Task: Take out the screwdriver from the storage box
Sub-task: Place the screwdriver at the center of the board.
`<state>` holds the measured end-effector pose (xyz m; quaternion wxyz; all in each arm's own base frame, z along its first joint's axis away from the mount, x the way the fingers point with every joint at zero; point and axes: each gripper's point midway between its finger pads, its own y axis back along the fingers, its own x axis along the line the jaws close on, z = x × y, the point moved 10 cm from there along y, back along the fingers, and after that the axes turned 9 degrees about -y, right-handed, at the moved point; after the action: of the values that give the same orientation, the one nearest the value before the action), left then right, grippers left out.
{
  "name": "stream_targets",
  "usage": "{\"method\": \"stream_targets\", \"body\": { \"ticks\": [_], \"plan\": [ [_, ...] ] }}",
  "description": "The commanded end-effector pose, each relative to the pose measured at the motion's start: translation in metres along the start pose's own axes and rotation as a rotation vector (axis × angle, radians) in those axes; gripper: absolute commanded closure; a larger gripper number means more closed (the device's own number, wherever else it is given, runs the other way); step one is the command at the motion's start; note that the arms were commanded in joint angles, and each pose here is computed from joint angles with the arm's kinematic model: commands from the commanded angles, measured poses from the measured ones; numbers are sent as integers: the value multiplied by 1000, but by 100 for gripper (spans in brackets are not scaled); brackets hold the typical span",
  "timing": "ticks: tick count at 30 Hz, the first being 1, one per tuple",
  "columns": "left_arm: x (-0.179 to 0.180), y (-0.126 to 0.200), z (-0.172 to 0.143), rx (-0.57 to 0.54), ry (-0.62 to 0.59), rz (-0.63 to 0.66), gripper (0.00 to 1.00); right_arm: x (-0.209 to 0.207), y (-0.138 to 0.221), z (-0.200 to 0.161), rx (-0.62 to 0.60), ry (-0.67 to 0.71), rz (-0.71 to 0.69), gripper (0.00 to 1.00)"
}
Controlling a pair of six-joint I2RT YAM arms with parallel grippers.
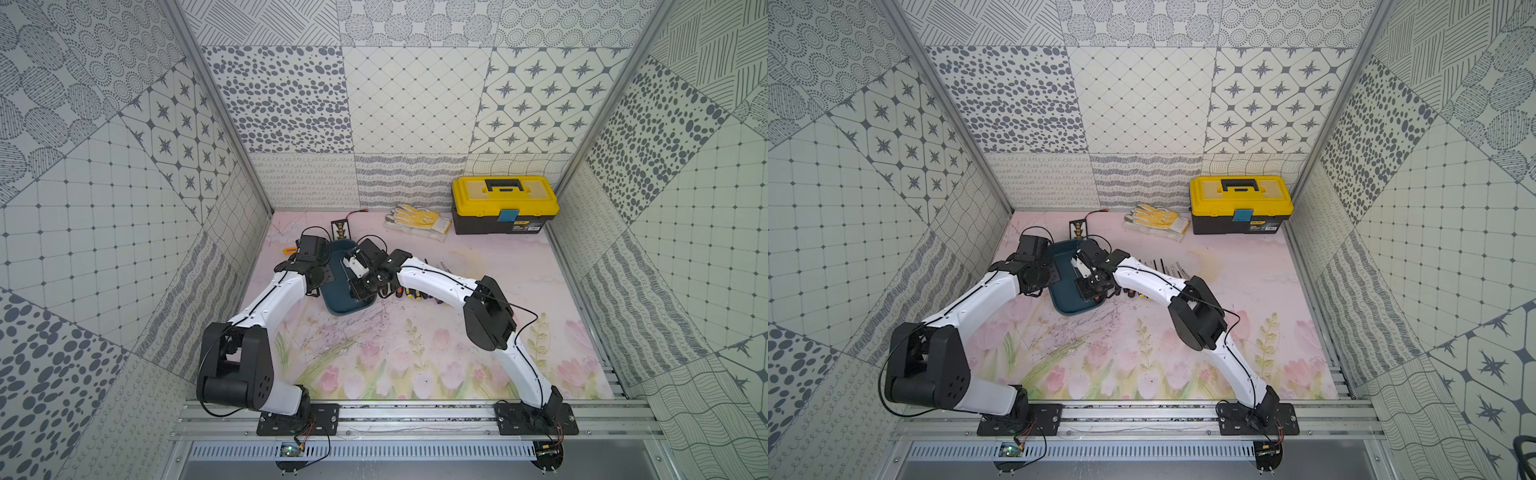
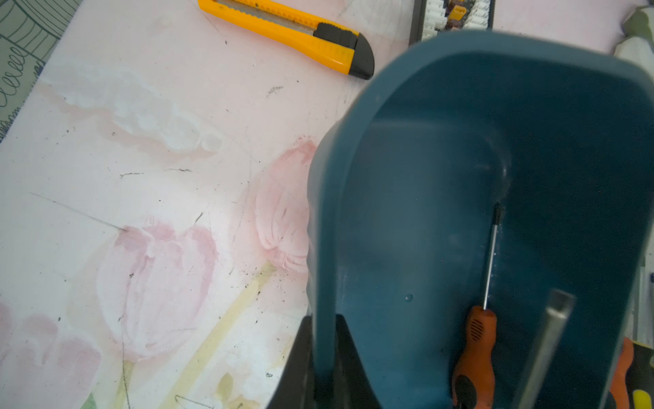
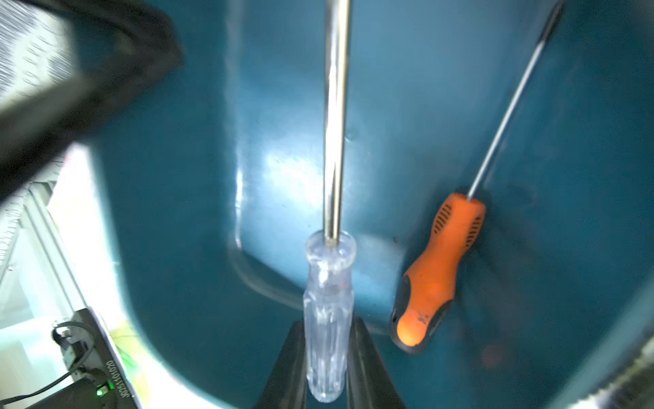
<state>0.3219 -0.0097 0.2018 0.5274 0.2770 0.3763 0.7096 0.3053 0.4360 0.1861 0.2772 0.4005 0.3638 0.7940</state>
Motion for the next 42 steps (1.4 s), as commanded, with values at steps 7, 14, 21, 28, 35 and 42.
{"method": "stream_targets", "body": {
  "ticks": [7,14,21,28,35,42],
  "plan": [
    [-1,-2,6,-36,17,-5,100,19,63,25,-251,79,69,100],
    [0,-1,7,-39,17,2,100,5,83,27,-345,33,29,100],
    [0,-1,6,-38,17,11,100,-26,88,30,-377,-81,-63,100],
    [1,3,9,-45,13,25,100,-52,78,32,-327,-211,-126,100],
    [3,7,10,-58,6,36,100,-59,53,36,-198,-238,-195,100],
    [4,8,11,-62,8,42,100,-63,25,37,-57,-257,-303,100]
  ]
}}
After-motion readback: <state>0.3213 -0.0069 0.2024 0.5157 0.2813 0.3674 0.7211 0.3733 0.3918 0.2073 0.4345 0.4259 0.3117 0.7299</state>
